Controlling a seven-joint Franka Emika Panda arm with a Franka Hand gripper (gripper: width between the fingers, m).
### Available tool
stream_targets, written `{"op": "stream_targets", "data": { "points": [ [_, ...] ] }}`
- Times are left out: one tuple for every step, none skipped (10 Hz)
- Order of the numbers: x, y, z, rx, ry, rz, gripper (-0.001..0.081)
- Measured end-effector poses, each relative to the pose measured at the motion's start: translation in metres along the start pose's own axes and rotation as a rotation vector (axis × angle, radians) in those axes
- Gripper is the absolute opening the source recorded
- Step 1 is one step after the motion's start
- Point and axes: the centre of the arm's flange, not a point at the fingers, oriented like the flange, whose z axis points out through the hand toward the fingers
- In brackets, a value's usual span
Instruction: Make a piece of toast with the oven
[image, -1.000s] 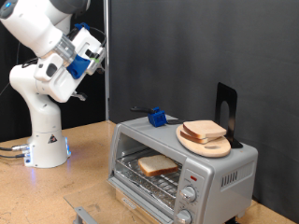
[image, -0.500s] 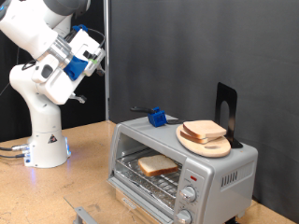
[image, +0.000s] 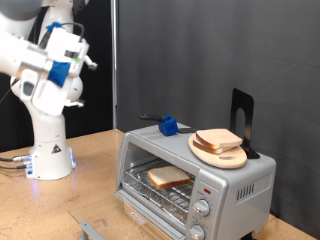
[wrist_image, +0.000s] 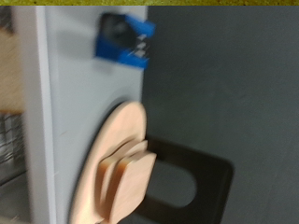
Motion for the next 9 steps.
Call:
{"op": "stream_targets", "data": {
  "points": [
    [0.013,0.013,0.001,0.005,0.015,-0.009,0.0808],
    [0.027,0.025,0.003,-0.015,0.053,-0.009,0.0808],
    [0.035,0.029,0.008,-0.035,0.074,-0.014,0.0808],
    [0.034,0.029,0.008,-0.029,0.063,-0.012,0.0808],
    [0.030,0.028,0.008,0.006,0.019,0.015,0.0808],
    [0.028,0.029,0.003,0.051,-0.030,0.044,0.0808],
    [0.031,0.033,-0.004,0.091,-0.053,0.064,0.0808],
    [0.039,0.039,-0.008,0.114,-0.057,0.085,0.0808],
    [0.050,0.046,-0.009,0.124,-0.045,0.099,0.0808]
  ]
}}
